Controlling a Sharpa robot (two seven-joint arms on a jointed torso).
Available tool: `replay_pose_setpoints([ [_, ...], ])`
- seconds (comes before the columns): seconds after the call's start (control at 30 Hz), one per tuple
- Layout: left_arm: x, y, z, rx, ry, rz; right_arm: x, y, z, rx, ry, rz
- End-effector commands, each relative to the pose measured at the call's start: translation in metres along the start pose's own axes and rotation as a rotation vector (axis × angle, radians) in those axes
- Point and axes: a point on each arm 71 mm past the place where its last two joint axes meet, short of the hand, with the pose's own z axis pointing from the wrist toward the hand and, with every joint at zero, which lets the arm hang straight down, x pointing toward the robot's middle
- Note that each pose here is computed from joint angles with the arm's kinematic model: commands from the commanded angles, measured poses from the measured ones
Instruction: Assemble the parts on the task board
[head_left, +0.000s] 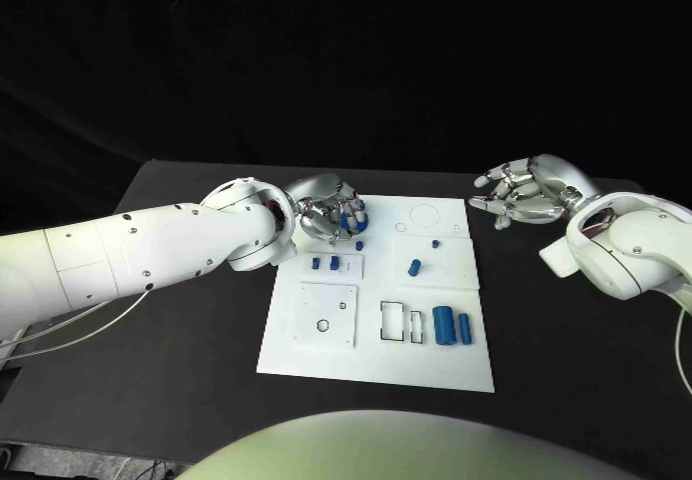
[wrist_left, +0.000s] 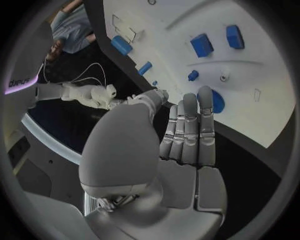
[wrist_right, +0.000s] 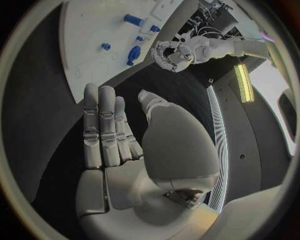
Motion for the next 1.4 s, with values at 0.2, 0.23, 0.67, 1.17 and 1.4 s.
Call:
replay_pose_setpoints([
  [0.2,0.0128,-0.0080,0.0116,0.052,0.065,0.250,0.002,0.000,0.000,-0.007,0.008,0.000],
  [0.23,0.0141,-0.0080,0.0125,0.046,0.075,0.266,0.002,0.000,0.000,-0.007,0.008,0.000],
  [0.67,0.0209,-0.0051,0.0214,-0.005,0.129,0.359,0.003,0.000,0.000,-0.008,0.011,0.001],
  [1.17,0.0255,-0.0041,0.0295,-0.006,0.140,0.353,0.004,0.000,0.000,-0.008,0.013,0.001],
  [1.4,0.0284,-0.0059,0.0322,0.000,0.155,0.347,0.004,0.000,0.000,-0.008,0.015,0.001],
])
